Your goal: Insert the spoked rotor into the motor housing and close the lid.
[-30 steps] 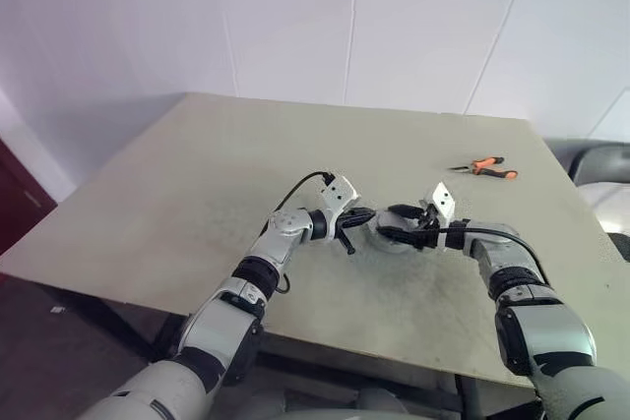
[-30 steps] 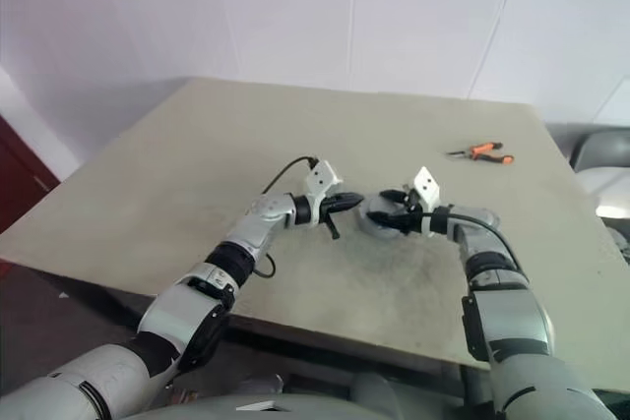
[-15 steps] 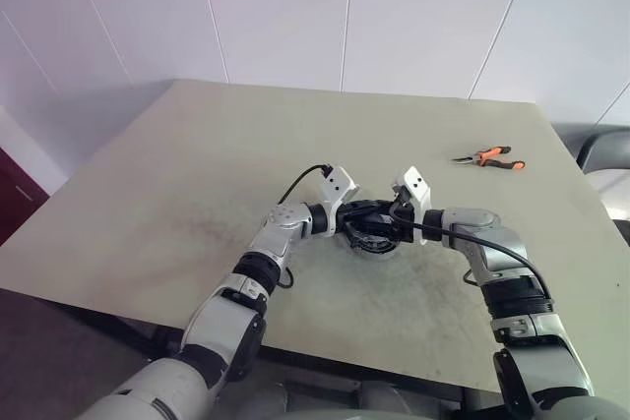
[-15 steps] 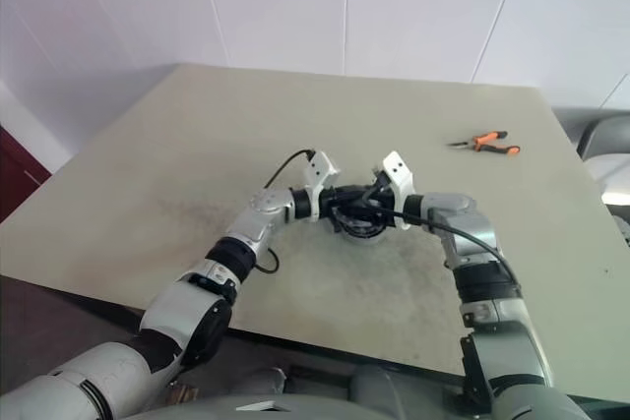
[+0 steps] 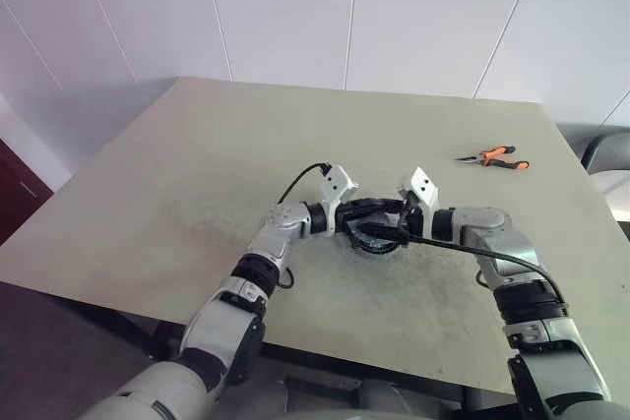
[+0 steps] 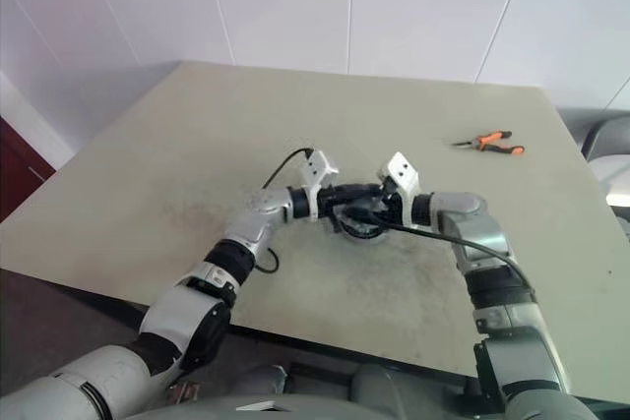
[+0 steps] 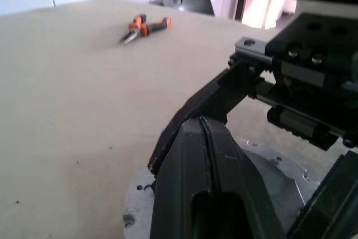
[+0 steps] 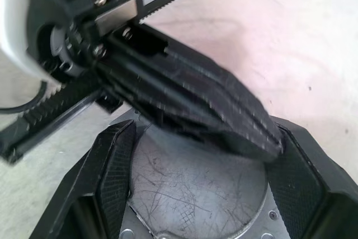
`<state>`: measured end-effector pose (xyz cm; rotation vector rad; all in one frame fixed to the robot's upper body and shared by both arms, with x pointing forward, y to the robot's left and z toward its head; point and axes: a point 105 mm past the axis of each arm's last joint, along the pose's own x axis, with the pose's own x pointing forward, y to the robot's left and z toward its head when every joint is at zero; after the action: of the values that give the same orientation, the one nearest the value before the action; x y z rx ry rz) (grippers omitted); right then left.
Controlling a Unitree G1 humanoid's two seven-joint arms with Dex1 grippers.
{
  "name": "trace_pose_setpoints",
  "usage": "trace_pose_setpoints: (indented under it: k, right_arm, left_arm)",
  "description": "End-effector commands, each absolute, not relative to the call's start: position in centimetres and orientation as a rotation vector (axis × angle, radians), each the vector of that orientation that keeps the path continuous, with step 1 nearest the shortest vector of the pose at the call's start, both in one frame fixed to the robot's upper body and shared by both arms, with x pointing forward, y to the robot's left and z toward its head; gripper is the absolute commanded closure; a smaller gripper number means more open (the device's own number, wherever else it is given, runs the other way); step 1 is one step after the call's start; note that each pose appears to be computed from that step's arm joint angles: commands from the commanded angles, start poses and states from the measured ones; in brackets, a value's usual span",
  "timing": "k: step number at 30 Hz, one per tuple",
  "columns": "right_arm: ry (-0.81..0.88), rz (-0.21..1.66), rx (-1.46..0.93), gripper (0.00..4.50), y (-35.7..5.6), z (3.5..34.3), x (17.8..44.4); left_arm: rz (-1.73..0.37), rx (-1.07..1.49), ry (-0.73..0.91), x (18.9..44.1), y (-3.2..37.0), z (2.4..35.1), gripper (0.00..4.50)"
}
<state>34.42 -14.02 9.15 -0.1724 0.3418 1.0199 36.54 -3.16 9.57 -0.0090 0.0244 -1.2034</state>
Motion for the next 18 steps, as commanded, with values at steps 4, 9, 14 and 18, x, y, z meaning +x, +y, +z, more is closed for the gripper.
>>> trace_pose_setpoints:
  k: [4, 9, 14, 18]
  right_arm:
    - [0.236, 1.04, -0.229, 1.47, -14.1, 11.8, 34.8]
    - [0.262, 1.03, -0.268, 1.47, -14.3, 11.0, 34.9]
    - [0.311, 1.039, -0.336, 1.47, -14.5, 9.8, 34.8]
    - [0.323, 1.049, -0.331, 1.47, -14.8, 9.8, 34.6]
  left_arm:
    - [-1.196, -0.063, -0.13, 36.5, -0.6, 13.5, 4.46]
    - [-1.168, -0.062, -0.13, 36.1, 0.8, 13.6, 4.46]
    - [-1.126, -0.075, -0.123, 36.1, 1.7, 13.6, 4.46]
    - [-1.118, -0.075, -0.114, 36.0, 1.8, 13.4, 4.46]
